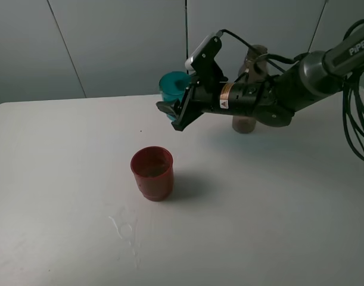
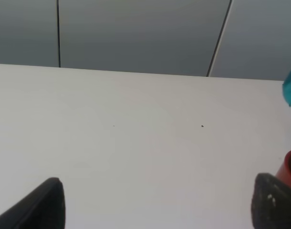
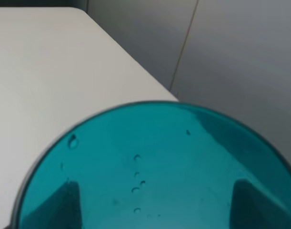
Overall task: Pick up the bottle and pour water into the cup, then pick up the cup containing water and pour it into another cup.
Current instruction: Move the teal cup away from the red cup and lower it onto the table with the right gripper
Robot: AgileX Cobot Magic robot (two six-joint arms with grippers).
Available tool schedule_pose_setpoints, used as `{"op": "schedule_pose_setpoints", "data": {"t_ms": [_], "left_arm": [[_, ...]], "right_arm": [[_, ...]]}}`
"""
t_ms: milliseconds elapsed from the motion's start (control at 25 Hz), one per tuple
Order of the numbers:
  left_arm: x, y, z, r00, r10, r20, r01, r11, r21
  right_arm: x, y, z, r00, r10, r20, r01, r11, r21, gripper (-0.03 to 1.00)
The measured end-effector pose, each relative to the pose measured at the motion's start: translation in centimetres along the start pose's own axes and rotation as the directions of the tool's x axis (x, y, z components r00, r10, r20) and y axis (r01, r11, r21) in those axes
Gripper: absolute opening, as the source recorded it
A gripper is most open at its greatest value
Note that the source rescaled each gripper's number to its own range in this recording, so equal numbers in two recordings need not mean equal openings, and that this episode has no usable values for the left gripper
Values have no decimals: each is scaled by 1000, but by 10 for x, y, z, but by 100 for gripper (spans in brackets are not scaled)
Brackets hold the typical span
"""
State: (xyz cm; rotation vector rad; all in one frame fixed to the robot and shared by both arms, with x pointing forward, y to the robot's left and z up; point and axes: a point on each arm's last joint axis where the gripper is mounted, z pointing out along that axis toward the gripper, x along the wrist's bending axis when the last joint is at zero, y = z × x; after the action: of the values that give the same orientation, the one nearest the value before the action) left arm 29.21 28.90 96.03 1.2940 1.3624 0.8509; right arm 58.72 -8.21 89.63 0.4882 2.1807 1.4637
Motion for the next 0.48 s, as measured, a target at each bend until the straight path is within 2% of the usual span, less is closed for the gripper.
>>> {"op": "schedule_pose_setpoints", "data": {"t_ms": [480], "left_arm": [[0,0,0,1000,0,0,0,1000,0]], "right_arm": [[8,-42,12,999,42,-21,-39,993,112,8]]}}
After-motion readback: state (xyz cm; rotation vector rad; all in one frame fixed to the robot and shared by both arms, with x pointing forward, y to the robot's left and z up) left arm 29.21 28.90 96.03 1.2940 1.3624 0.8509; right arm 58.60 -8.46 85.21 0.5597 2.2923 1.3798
